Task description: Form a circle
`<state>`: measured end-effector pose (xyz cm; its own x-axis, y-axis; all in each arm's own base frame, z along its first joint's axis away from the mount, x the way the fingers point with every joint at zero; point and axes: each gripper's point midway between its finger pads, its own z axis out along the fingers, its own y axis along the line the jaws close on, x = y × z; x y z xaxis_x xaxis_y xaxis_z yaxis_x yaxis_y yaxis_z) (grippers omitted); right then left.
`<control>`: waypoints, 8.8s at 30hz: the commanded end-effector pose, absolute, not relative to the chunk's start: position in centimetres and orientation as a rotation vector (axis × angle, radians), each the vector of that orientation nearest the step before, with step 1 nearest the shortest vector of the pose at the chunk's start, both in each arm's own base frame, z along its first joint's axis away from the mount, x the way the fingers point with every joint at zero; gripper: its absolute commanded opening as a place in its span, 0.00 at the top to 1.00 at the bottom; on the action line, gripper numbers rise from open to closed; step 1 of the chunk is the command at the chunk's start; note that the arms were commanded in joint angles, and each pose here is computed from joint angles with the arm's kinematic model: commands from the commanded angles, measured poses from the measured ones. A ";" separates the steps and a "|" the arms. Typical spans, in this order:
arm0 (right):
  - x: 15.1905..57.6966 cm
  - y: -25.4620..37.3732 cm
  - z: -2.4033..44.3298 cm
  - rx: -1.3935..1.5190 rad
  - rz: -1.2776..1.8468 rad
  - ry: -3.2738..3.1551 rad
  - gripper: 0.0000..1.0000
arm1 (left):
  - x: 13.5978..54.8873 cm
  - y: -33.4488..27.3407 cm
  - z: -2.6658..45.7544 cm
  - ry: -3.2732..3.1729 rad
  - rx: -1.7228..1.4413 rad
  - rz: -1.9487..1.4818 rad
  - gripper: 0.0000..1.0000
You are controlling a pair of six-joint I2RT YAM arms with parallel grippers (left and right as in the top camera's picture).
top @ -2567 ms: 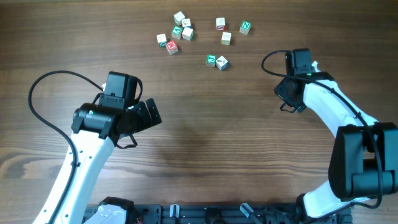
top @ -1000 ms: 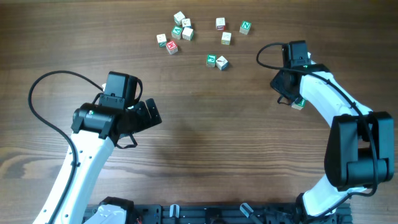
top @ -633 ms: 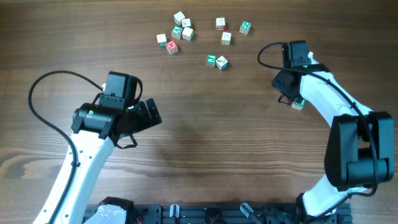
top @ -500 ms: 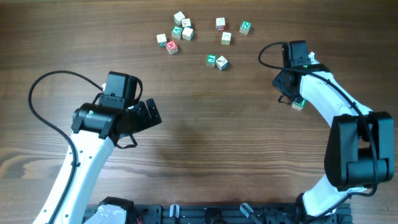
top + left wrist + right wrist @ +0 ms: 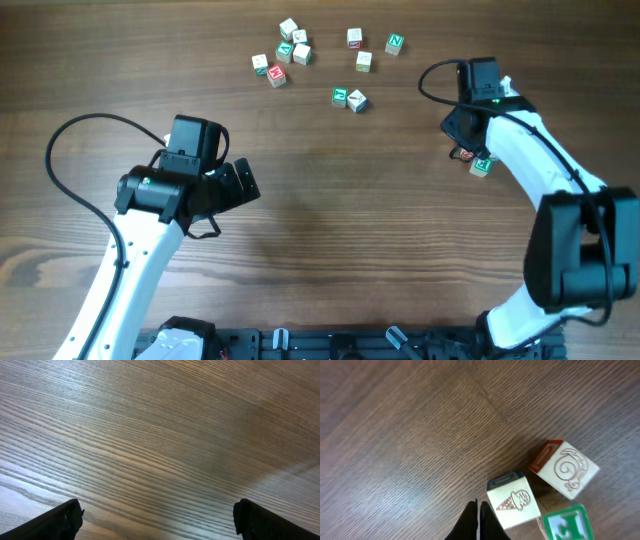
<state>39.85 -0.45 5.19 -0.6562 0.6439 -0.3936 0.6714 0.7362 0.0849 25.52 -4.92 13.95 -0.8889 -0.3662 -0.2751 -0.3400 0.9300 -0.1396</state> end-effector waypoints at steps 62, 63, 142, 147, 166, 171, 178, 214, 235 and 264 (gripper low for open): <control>40.6 -1.7 2.3 1.086 -0.158 2.537 0.95 | 25.5 -4.8 13.9 2.789 -0.526 -0.130 0.00; 40.6 -1.7 2.3 1.088 -0.158 2.537 0.95 | 25.5 -4.8 13.9 2.789 -0.526 -0.130 0.00; 38.9 -8.4 1.6 1.294 -0.186 2.606 0.96 | 25.5 -4.8 13.9 2.789 -0.526 -0.130 0.00; 38.9 -8.3 1.6 1.277 -0.181 2.616 0.96 | 25.5 -4.8 13.9 2.789 -0.525 -0.130 0.00; 38.0 -8.7 1.6 1.354 -0.229 2.595 0.95 | 25.5 -4.8 13.9 2.789 -0.526 -0.130 0.00; 37.6 -9.1 1.6 1.423 -0.264 2.560 0.96 | 25.5 -4.8 13.9 2.789 -0.526 -0.130 0.00; 37.7 -9.1 1.6 1.424 -0.260 2.553 0.96 | 25.5 -4.8 13.9 2.789 -0.526 -0.130 0.00; 42.3 -4.1 0.9 1.032 0.110 2.707 0.95 | 25.5 -4.8 13.9 2.789 -0.525 -0.130 0.00; 41.2 -4.0 0.7 1.051 0.095 2.747 0.95 | 25.5 -4.8 13.9 2.789 -0.525 -0.130 0.00; 41.1 -3.8 0.7 1.052 0.113 2.756 0.95 | 25.5 -4.8 13.9 2.789 -0.526 -0.130 0.00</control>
